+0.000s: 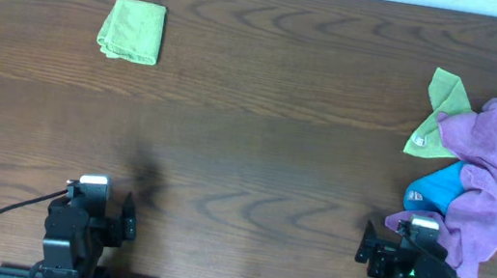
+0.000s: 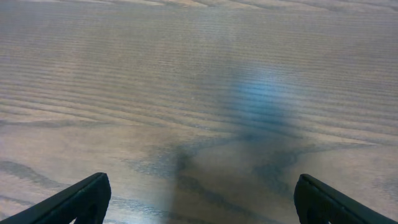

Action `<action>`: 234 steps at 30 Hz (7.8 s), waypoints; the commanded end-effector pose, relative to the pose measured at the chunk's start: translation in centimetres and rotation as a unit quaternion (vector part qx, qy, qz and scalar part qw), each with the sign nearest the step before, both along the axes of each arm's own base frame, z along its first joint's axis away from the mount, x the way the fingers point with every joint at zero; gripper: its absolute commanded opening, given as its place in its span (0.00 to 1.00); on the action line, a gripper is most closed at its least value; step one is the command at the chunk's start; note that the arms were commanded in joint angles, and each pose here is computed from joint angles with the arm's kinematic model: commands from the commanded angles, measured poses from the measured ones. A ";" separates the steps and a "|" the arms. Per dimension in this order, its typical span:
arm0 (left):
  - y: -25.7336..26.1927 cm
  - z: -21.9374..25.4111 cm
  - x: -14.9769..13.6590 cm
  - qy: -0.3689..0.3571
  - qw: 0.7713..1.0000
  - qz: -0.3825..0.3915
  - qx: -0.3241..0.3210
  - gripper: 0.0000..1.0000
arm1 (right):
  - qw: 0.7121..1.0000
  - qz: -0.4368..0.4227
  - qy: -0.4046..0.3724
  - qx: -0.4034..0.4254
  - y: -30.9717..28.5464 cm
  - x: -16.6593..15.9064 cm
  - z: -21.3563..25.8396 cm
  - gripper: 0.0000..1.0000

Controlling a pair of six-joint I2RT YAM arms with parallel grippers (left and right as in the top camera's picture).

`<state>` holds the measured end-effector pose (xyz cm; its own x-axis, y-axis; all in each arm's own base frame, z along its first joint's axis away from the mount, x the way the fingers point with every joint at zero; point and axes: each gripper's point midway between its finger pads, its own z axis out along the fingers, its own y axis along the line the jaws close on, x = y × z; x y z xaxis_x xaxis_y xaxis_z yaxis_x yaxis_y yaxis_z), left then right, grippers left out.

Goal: Fold the cloth

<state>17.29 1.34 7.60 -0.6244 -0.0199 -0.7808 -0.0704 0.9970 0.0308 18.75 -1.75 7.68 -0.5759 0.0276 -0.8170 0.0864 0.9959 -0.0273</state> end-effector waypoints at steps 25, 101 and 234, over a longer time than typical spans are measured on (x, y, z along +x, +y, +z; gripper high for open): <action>0.1 -1.2 -0.8 0.027 1.000 -0.007 0.014 0.95 | 1.000 -0.011 -0.002 0.005 -0.2 0.0 -0.3 0.99; 0.1 -1.2 -0.8 0.027 1.000 -0.007 0.014 0.95 | 0.914 -0.280 0.292 0.030 -16.0 9.8 6.4 0.99; 0.4 -1.2 -0.8 0.027 0.999 -0.001 0.019 0.95 | 0.801 0.387 0.457 -0.003 19.9 -1.6 -5.1 0.85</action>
<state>17.29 1.37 7.61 -0.6240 -0.0169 -0.7812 -0.0697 0.9970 0.0341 17.18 18.50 2.89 -0.7640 -0.6432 -0.0519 -0.6274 0.7217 0.2925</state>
